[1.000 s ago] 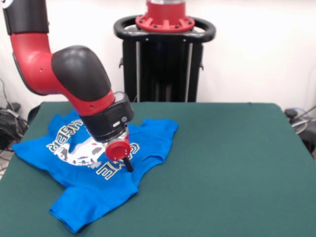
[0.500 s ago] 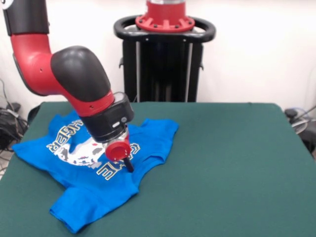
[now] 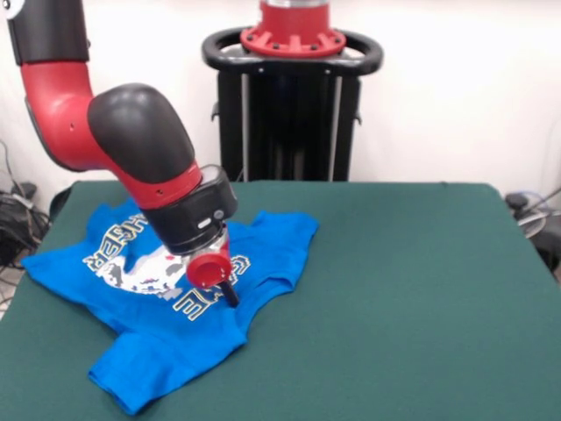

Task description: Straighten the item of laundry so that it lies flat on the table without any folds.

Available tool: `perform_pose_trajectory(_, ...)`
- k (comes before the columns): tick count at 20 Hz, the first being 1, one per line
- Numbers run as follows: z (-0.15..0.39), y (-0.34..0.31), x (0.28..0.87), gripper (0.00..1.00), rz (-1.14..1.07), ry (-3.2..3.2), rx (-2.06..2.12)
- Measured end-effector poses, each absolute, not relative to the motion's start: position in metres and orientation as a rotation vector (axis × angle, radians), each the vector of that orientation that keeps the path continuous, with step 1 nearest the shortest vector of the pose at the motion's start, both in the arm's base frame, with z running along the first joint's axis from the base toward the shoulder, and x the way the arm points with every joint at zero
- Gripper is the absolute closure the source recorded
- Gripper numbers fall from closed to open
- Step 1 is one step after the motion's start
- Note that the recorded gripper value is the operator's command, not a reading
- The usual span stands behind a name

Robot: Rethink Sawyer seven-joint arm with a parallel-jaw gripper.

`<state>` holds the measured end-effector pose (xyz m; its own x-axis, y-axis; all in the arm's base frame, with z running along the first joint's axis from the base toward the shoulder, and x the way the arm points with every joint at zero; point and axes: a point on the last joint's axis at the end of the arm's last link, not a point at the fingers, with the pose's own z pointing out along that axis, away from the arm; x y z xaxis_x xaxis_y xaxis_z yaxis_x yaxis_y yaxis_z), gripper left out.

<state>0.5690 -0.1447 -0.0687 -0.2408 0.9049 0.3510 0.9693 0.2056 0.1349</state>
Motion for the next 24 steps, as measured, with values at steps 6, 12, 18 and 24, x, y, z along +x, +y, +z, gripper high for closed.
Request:
perform_pose_trajectory(6,-0.068,-0.142,0.572,1.00,-0.496,-2.264,-1.814)
perform_pose_trajectory(12,-0.069,-0.103,0.605,1.00,-0.572,-2.247,-1.873)
perform_pose_trajectory(18,-0.072,-0.028,0.658,1.00,-0.743,-2.232,-1.990)
perform_pose_trajectory(24,-0.075,0.036,0.691,1.00,-0.881,-2.229,-2.093)
